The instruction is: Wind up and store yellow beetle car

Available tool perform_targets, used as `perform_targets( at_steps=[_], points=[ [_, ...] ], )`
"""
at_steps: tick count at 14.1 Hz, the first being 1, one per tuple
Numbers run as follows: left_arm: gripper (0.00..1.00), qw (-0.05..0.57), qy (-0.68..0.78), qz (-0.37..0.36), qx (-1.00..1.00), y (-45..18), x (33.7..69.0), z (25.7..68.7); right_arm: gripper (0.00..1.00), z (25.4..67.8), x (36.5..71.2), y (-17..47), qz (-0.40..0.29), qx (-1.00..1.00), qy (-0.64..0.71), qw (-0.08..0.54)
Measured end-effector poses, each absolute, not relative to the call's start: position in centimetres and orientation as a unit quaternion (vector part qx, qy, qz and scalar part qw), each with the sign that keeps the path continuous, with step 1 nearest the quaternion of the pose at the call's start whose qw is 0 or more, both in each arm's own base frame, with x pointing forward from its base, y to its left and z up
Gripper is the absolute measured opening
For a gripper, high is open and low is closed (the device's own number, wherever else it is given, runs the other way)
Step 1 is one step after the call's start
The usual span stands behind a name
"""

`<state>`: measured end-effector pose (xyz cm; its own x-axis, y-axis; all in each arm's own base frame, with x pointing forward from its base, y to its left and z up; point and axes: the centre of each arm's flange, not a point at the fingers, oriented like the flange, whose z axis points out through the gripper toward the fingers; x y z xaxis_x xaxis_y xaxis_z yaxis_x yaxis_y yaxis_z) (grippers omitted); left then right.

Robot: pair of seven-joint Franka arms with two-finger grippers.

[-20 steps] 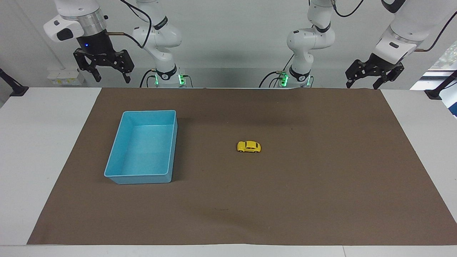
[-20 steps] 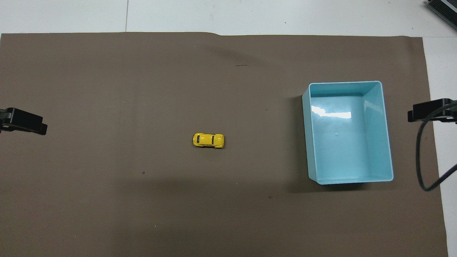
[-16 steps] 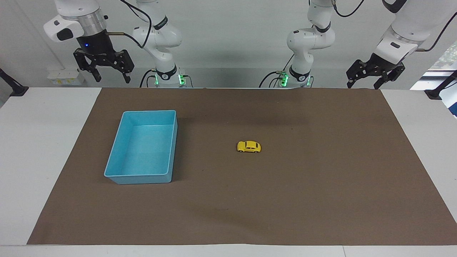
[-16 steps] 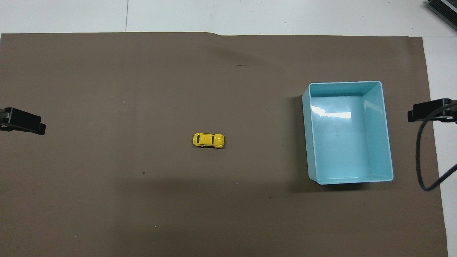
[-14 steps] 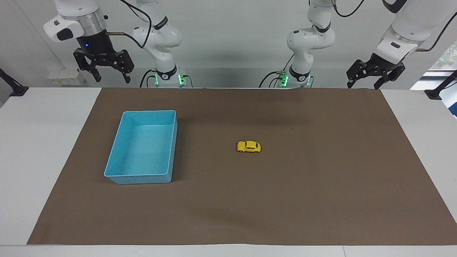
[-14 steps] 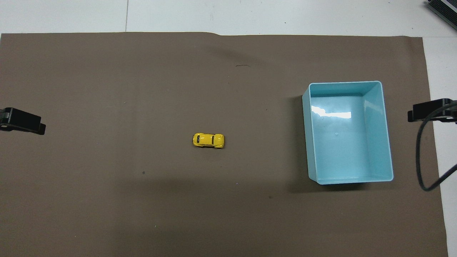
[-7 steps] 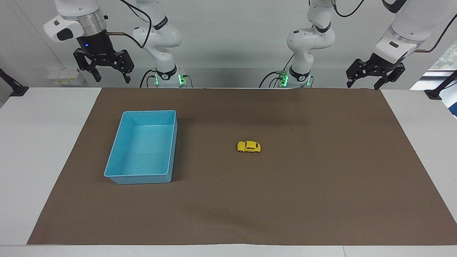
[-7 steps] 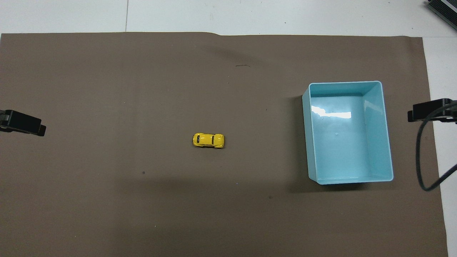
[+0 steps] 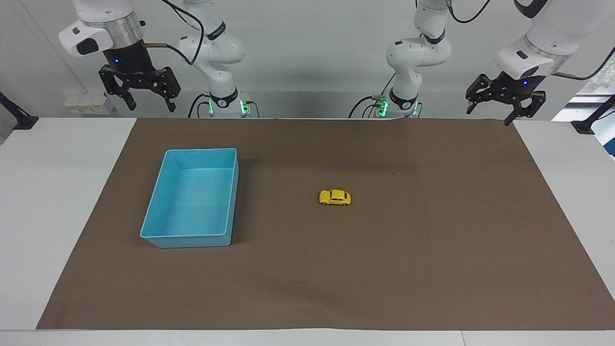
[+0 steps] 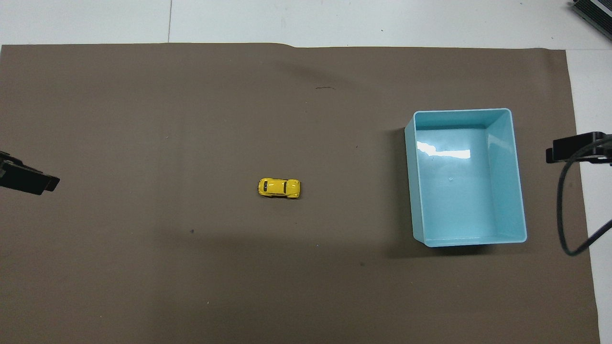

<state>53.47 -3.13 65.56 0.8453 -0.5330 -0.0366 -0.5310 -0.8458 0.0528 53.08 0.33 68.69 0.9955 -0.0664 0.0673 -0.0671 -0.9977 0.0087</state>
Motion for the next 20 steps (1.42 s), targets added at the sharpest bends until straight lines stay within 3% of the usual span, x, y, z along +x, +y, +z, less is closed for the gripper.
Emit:
perform_targets(
  at_steps=[7,11,20],
  points=[
    [1.00,0.027,-0.468,-0.022,0.883,-3.7,54.4,63.3,1.00,68.7,53.1,0.3,0.034,0.999,-0.033,0.005],
    [1.00,0.033,-0.562,-0.022,0.826,-5.0,55.8,59.9,1.00,68.7,53.1,0.3,0.034,0.999,-0.033,0.005],
    [1.00,0.048,-0.692,0.003,0.720,-14.4,58.8,52.2,1.00,68.7,53.1,0.3,0.034,0.999,-0.033,0.005]
  ],
)
